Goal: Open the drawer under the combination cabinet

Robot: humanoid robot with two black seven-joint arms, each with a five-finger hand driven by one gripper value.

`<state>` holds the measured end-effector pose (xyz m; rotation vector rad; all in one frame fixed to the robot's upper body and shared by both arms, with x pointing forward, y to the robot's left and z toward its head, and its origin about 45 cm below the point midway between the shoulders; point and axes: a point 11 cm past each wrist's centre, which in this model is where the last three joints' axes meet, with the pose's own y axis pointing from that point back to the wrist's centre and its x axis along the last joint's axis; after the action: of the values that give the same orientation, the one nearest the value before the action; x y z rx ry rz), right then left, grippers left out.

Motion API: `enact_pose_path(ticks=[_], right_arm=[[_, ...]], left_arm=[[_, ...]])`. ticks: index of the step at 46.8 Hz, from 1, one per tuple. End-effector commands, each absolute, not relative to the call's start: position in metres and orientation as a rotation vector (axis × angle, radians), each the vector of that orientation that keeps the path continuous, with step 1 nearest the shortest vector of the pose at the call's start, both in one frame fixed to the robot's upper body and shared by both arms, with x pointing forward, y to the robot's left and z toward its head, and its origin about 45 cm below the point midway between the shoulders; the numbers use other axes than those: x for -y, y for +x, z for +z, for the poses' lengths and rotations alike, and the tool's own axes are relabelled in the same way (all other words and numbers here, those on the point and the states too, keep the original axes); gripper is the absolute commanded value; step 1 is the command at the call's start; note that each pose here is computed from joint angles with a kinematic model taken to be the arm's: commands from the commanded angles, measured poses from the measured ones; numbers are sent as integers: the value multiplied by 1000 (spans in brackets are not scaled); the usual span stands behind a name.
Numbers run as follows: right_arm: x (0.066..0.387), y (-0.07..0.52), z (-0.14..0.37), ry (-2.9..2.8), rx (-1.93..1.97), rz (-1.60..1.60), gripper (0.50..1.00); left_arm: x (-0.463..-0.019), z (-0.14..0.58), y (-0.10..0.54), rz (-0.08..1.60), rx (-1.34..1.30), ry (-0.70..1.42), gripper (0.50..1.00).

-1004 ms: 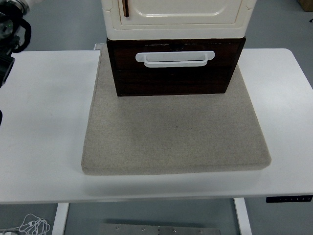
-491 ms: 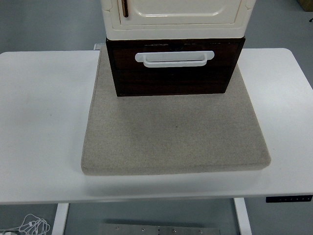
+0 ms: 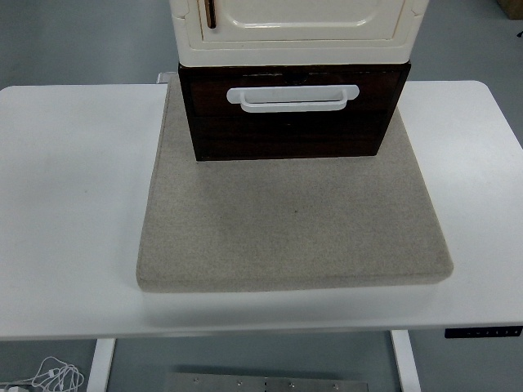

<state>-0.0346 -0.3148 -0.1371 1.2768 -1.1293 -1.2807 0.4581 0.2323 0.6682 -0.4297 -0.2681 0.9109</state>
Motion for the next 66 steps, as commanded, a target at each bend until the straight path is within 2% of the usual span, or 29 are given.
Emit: enact_pose_path(ticks=[1,18,29,49,66], right_arm=[[315,-35,-137,1277,1129,-1281,926],[315,-35,-137,1277,1129,-1281,926],[315,-35,-137,1277,1129,-1281,926],[315,-35,-137,1277,1129,-1281,926],[315,-35,-137,1277,1129,-1281,926]], left_arm=[[-207,662,449,864,327,-351,1000],[-124,629,392,633,484,-63,1000],[-96,591,372,531,524,130,1000],[-95,512,375,493,498,582,1000],[-88,460,384,465,473,830,1000]])
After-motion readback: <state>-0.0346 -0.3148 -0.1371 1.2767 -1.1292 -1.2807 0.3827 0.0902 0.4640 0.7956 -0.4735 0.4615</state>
